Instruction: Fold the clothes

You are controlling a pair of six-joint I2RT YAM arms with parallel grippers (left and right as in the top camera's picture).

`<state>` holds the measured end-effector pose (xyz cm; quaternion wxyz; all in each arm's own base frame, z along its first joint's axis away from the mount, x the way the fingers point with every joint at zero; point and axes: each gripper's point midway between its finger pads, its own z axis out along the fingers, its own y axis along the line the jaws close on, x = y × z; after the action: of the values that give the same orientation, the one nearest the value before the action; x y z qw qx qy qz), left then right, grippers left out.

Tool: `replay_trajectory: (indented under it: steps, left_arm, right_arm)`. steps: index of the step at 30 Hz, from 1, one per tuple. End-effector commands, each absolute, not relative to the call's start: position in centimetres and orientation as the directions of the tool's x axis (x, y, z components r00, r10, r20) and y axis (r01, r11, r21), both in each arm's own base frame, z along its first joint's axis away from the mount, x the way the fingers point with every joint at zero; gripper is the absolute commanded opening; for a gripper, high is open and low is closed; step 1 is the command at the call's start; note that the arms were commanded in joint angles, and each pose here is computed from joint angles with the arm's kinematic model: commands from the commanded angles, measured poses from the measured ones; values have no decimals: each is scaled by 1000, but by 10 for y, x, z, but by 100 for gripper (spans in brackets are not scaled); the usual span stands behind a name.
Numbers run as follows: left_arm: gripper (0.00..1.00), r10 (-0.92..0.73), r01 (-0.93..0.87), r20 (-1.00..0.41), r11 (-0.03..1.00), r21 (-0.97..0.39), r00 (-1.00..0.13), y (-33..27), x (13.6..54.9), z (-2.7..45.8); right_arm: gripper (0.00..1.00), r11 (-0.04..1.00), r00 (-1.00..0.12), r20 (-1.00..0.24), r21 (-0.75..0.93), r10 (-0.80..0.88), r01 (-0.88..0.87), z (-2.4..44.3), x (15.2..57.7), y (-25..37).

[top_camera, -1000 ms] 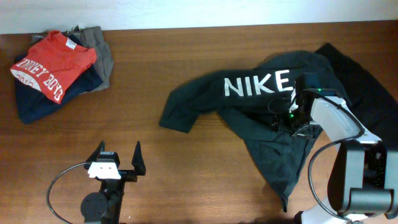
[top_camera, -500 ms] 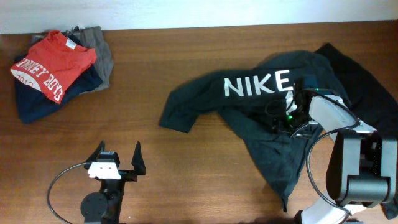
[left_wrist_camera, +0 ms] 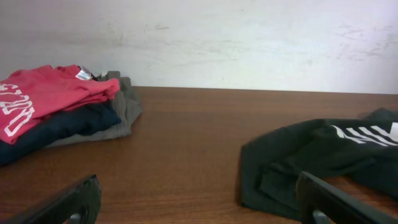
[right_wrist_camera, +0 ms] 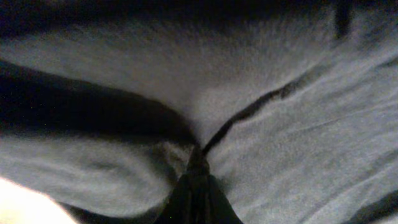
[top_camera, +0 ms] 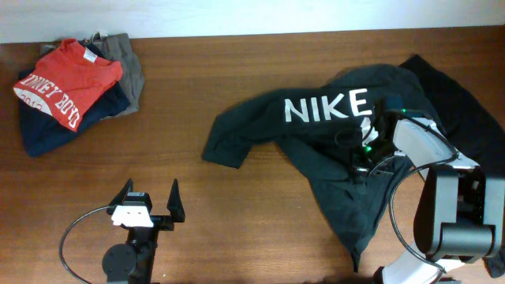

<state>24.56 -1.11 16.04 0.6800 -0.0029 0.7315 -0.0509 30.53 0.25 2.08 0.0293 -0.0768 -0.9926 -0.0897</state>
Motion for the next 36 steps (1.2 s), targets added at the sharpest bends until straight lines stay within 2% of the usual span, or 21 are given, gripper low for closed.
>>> replay_trajectory:
  steps: [1,7,14,17,22,26,36]
  left_arm:
    - [99,-76,54,-994,995,-80,-76,-9,246,158]
    - [99,-76,54,-994,995,-80,-77,-9,246,158]
    - [99,-76,54,-994,995,-80,-76,-9,246,158]
    - [99,-76,54,-994,995,-80,-76,-9,246,158]
    - [99,-76,54,-994,995,-80,-76,-9,246,158]
    - [99,-76,54,-994,995,-80,-76,-9,246,158]
    - [99,-76,54,-994,995,-80,-76,-9,246,158]
  right_arm:
    - [4,969,-987,15,190,158,158,50,326,1]
    - [4,957,-977,-14,205,212,205,91,329,2]
    - [4,914,-977,-27,359,213,189,143,307,31]
    - [4,882,-978,-57,446,200,154,168,298,49]
    - [4,888,-980,-155,458,125,40,201,278,75]
    - [4,894,-988,-155,445,28,-44,206,261,99]
    - [4,893,-983,-67,411,-169,-181,180,219,150]
